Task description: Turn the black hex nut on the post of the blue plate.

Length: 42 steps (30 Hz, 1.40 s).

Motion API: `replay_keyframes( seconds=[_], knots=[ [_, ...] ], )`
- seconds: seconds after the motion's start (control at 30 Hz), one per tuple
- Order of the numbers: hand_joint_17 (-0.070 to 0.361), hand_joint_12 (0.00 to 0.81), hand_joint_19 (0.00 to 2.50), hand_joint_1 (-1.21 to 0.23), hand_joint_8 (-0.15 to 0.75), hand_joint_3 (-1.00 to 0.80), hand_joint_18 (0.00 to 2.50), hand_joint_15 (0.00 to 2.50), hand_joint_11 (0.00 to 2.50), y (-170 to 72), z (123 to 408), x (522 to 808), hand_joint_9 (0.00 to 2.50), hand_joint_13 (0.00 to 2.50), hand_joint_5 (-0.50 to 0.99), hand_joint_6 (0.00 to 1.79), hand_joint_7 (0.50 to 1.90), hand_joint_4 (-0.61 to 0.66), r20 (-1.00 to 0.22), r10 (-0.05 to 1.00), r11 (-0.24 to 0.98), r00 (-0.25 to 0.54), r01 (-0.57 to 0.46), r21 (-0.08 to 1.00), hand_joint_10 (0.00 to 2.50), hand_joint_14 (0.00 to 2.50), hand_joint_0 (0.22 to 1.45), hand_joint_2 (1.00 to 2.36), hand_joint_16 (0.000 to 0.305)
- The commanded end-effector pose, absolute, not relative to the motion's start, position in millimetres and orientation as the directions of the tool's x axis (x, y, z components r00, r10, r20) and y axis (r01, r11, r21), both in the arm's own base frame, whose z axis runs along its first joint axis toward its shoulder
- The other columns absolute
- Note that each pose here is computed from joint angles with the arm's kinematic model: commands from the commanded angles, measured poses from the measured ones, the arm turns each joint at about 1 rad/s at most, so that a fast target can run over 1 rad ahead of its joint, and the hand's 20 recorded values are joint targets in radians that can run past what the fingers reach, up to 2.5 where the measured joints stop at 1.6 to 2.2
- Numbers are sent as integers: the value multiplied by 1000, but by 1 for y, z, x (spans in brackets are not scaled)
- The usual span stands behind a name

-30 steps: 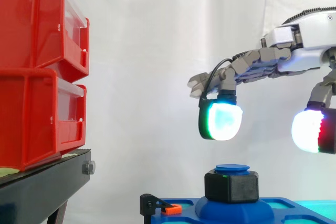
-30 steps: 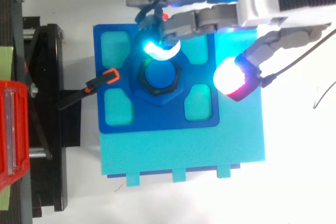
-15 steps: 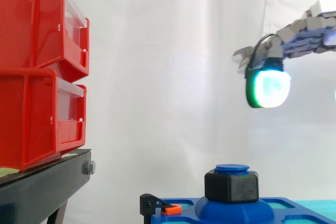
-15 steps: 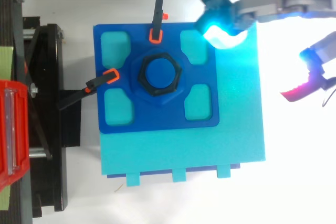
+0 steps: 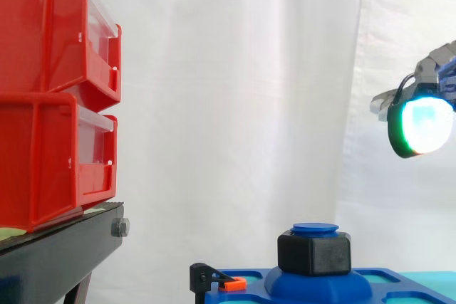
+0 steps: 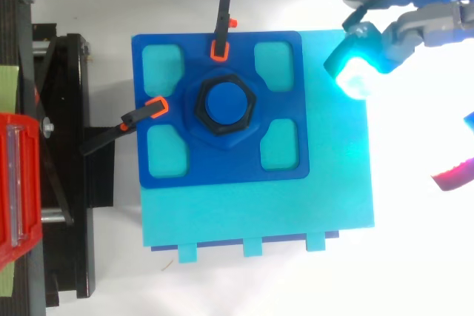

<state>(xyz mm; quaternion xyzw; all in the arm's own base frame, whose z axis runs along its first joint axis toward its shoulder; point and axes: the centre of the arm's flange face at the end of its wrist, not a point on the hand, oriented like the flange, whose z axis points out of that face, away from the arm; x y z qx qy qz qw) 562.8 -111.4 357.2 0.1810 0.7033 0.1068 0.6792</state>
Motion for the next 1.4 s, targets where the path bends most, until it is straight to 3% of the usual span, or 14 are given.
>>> replay_keyframes(
  seconds=[0.0,0.4,0.6,0.8,1.03,1.37],
  knots=[
    [54,179,148,-718,-14,-500,0,70,0,-108,357,562,0,0,-300,539,810,137,-859,511,850,22,139,509,649,2,480,1000,24],
    [54,181,146,-693,-19,-500,0,59,0,-102,349,555,0,0,-300,560,766,161,-623,779,595,71,230,771,713,1,481,1000,24],
    [53,181,153,-681,-22,-500,6,59,0,-98,347,553,0,0,-300,562,764,174,-429,894,394,130,228,891,780,0,483,1000,23],
    [53,181,161,-671,-24,-500,8,60,0,-98,347,553,0,0,-300,574,738,195,-351,925,316,147,215,924,891,1,483,1000,23],
    [50,174,169,-660,-50,-500,21,52,0,-98,347,553,0,0,-289,626,631,279,-307,938,272,159,207,940,1494,1,487,1000,22],
    [49,174,170,-646,-49,-500,27,55,0,-97,349,556,0,0,-280,641,602,318,-354,923,323,154,195,926,1640,1,484,1000,22]
  ],
)
